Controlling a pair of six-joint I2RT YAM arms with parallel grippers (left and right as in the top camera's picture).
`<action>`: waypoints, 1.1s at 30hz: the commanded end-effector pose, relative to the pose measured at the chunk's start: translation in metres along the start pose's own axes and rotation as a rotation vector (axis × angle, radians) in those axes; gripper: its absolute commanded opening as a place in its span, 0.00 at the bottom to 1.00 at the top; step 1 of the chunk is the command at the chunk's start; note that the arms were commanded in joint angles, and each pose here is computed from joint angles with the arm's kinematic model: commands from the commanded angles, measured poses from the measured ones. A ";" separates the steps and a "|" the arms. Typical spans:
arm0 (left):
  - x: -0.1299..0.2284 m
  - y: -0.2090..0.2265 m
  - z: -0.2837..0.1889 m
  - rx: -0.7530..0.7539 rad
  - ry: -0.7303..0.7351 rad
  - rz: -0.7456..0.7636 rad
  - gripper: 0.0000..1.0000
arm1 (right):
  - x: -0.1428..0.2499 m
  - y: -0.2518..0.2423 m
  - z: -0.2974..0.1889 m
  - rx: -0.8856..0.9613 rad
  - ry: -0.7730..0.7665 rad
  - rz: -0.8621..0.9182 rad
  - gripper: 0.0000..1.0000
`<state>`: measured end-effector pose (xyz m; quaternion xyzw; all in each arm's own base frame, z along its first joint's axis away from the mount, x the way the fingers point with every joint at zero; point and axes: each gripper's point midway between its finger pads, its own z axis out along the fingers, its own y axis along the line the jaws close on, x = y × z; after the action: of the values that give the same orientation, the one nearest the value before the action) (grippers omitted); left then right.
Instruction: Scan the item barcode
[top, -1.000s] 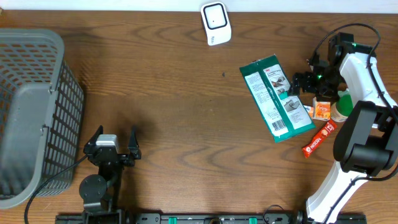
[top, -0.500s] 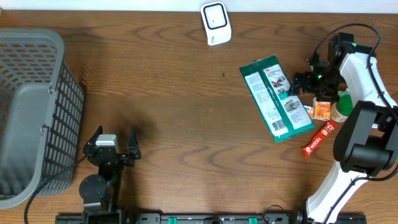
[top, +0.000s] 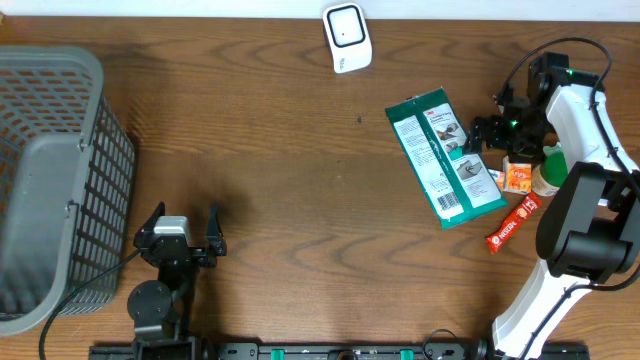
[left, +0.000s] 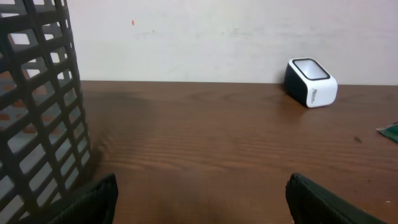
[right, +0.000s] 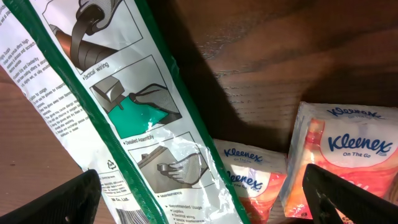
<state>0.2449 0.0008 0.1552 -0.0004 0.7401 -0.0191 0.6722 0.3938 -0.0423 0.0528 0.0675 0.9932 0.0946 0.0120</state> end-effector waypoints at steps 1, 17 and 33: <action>0.014 0.000 0.001 0.002 0.041 -0.017 0.87 | 0.000 0.002 0.001 -0.009 0.002 0.015 0.99; 0.014 0.000 0.001 0.002 0.041 -0.017 0.87 | 0.004 0.024 0.008 -0.009 0.022 -0.041 0.99; 0.014 0.000 0.001 0.002 0.041 -0.017 0.87 | 0.090 0.247 -0.139 -0.140 -0.353 -0.660 0.99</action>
<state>0.2449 0.0009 0.1551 -0.0007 0.7403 -0.0188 0.6721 0.3561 0.1581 0.1979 -0.2054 0.9551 0.1214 0.1756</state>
